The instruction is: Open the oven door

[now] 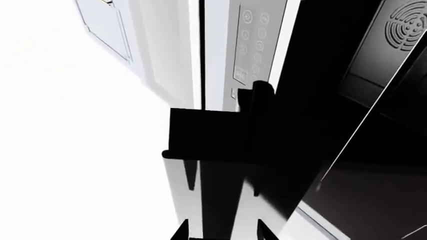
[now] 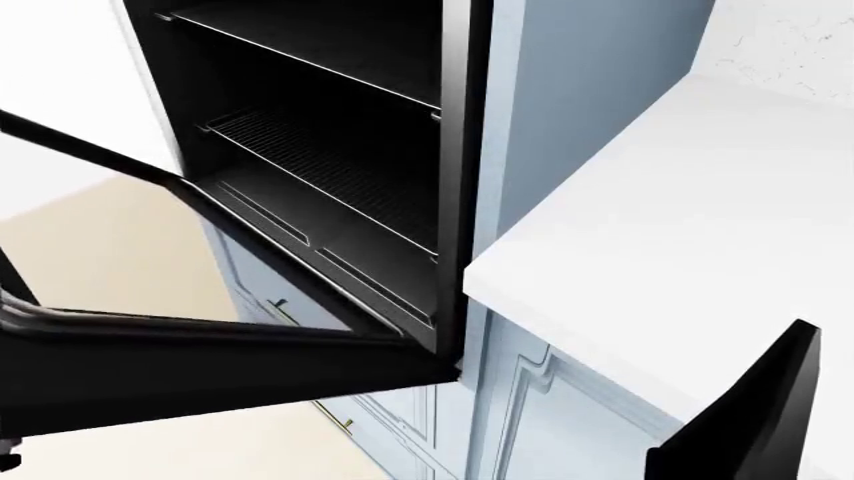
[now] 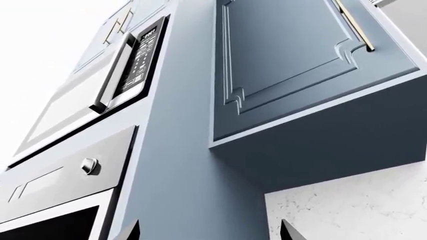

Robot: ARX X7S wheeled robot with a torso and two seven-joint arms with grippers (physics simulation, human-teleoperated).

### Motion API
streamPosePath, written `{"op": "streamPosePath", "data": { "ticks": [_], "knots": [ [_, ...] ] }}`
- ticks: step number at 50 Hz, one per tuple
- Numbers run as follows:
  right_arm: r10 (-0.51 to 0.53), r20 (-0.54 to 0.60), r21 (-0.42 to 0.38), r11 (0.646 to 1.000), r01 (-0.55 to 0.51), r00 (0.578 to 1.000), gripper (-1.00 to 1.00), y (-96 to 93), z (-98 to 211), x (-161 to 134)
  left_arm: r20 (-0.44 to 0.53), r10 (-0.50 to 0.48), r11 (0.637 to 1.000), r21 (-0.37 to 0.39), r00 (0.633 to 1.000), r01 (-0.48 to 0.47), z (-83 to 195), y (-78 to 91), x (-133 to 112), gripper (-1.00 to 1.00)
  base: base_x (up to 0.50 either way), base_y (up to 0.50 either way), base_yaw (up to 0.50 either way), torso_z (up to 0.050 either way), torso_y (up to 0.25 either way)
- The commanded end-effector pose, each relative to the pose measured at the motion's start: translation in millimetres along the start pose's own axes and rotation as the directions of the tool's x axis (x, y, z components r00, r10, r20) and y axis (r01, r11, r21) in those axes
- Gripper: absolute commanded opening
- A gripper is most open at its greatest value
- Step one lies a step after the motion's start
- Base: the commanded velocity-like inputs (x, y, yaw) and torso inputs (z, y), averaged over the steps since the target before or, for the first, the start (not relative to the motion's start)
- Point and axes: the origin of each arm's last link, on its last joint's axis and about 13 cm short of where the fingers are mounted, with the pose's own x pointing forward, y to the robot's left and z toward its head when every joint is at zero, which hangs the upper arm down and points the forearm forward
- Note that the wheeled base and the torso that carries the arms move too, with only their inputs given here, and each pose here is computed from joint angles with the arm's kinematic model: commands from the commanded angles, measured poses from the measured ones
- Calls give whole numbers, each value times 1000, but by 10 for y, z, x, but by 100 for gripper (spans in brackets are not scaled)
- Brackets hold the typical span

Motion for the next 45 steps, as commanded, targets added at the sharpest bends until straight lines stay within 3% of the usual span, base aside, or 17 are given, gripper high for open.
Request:
{"op": "streamPosePath", "data": {
  "ticks": [1,16,45],
  "knots": [
    [2,1,2,1000,-2,1000,100,3,0,-2,-63,19,999,28,998,-17,-112,42,-150,-100,-2,2,3,0,0],
    [4,3,5,1000,-4,1000,100,7,5,-8,-91,61,998,25,994,-59,-219,98,-342,-100,0,4,2,0,0],
    [1,10,11,1000,-1,1000,100,4,7,5,-135,56,998,-2,989,-57,-414,-89,-763,-100,0,5,1,0,0]
  ]
}}
